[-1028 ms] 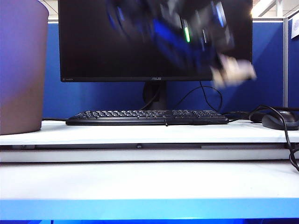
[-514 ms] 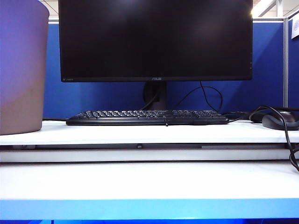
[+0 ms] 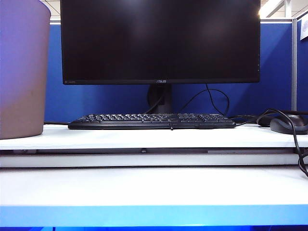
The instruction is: Pick up all paper balls from the table and place them in the pink trash can.
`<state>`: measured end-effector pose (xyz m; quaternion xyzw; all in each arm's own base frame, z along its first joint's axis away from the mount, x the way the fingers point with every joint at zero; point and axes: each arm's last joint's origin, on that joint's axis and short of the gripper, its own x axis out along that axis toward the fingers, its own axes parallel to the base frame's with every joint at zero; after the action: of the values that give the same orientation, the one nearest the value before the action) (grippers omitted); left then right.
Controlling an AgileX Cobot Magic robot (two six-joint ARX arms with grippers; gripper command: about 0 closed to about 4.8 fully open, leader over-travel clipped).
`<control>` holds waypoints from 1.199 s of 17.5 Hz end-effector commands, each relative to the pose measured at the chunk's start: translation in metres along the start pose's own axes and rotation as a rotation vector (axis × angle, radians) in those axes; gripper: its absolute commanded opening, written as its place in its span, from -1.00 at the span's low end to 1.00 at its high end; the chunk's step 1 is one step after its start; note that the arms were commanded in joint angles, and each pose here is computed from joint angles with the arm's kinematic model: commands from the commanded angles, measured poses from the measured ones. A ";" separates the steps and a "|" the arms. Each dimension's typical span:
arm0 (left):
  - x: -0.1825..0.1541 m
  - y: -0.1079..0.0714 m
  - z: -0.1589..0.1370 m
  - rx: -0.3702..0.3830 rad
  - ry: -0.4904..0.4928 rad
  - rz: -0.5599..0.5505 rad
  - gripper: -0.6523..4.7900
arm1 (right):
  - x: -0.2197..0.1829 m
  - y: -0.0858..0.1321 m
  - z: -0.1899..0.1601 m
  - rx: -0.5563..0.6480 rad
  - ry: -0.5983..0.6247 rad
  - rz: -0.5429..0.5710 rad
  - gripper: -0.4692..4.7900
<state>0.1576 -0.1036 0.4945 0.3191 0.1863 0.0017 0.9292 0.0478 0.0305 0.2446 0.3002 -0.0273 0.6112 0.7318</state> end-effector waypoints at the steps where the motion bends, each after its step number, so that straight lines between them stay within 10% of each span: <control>1: 0.021 0.014 -0.011 -0.027 0.121 0.057 -0.78 | 0.000 0.001 0.000 -0.008 0.001 0.006 -0.84; 5: 0.046 0.045 -0.020 -0.159 0.110 0.051 -0.78 | 0.000 0.001 0.000 0.000 0.005 0.007 -0.84; 11: 0.060 0.050 -0.027 -0.160 0.165 0.023 -0.45 | 0.000 0.002 0.001 -0.004 -0.003 0.007 -0.84; 16: 0.065 0.049 -0.025 -0.156 0.161 0.025 0.55 | 0.000 0.002 0.001 -0.005 -0.007 0.006 -0.84; 17: 0.063 0.050 -0.025 -0.146 0.157 0.024 0.32 | 0.000 0.002 0.001 -0.004 -0.007 0.006 -0.84; 18: 0.059 0.051 -0.026 -0.148 0.149 0.026 -0.62 | 0.000 0.001 0.001 -0.004 -0.009 0.004 -0.84; 21: 0.029 0.057 -0.028 -0.259 0.021 -0.093 -0.78 | 0.000 0.000 0.003 -0.017 -0.074 -0.022 -0.84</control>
<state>0.1905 -0.0381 0.4925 0.2182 0.2296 0.0130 0.9484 0.0487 0.0300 0.2450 0.3137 -0.0351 0.6005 0.7346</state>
